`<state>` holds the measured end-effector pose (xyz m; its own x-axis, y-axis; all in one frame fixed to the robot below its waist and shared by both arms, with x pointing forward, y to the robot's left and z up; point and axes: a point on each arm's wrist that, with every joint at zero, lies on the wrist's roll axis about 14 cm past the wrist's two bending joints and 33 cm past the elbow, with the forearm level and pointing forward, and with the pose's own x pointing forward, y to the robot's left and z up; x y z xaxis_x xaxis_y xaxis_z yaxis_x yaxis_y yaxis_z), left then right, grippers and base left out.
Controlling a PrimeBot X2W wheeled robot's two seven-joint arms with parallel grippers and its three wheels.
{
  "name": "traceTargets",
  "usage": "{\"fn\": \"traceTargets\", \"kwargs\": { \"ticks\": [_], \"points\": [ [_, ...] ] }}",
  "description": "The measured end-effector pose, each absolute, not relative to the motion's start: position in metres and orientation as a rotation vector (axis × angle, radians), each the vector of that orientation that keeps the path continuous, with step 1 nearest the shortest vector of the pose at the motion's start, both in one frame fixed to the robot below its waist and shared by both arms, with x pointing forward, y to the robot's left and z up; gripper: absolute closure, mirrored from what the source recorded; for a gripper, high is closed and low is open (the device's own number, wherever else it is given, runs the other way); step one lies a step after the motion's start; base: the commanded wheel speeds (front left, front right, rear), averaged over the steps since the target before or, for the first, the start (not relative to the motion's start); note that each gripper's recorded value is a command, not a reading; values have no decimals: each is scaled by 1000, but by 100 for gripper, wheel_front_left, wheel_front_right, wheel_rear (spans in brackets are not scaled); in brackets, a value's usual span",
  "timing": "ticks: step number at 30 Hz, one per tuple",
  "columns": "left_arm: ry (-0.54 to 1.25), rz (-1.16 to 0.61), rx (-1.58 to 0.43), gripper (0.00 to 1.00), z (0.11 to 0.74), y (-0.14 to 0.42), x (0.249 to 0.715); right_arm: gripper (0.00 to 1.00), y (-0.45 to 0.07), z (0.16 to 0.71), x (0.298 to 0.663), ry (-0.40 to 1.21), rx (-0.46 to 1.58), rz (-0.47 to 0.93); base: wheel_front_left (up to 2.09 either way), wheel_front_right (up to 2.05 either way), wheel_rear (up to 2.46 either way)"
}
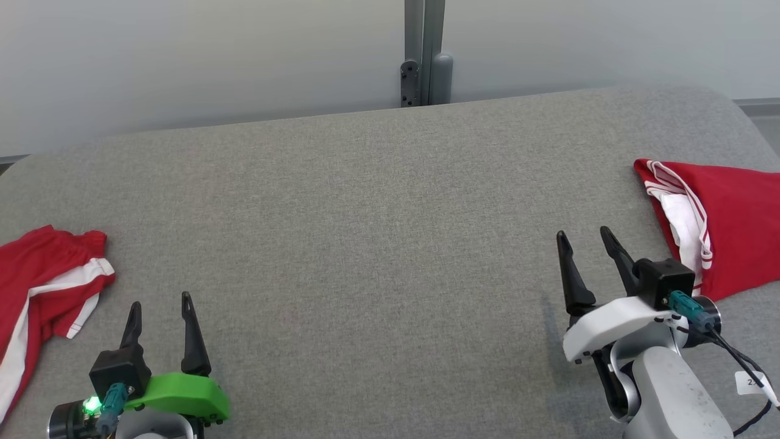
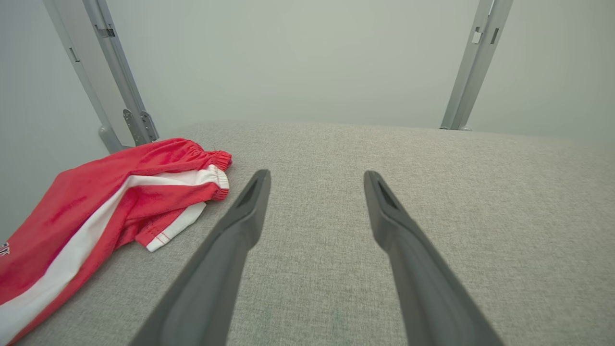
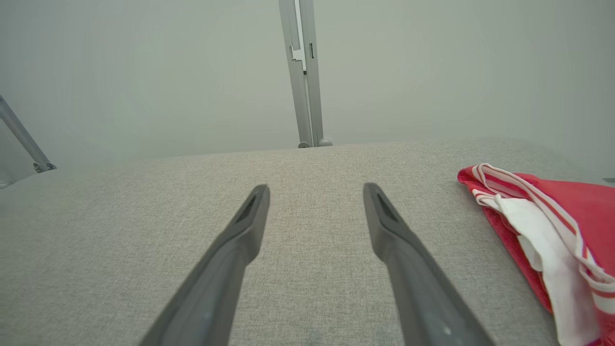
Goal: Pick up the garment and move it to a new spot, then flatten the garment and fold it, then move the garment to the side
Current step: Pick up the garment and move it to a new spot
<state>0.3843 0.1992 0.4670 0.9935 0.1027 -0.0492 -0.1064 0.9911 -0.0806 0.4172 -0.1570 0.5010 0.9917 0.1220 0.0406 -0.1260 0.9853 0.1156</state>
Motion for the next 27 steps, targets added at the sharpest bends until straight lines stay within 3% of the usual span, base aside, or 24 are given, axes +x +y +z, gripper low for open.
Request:
{"fn": "traceTargets", "kwargs": {
  "ticks": [12, 27],
  "points": [
    [52, 174, -89, 0, 464, 221, 373, 0, -123, 497, 428, -22, 131, 215, 0, 0, 0],
    [72, 463, -110, 0, 456, 306, 300, 0, -9, 485, 440, 29, 152, 511, 0, 0, 0]
  ]
}}
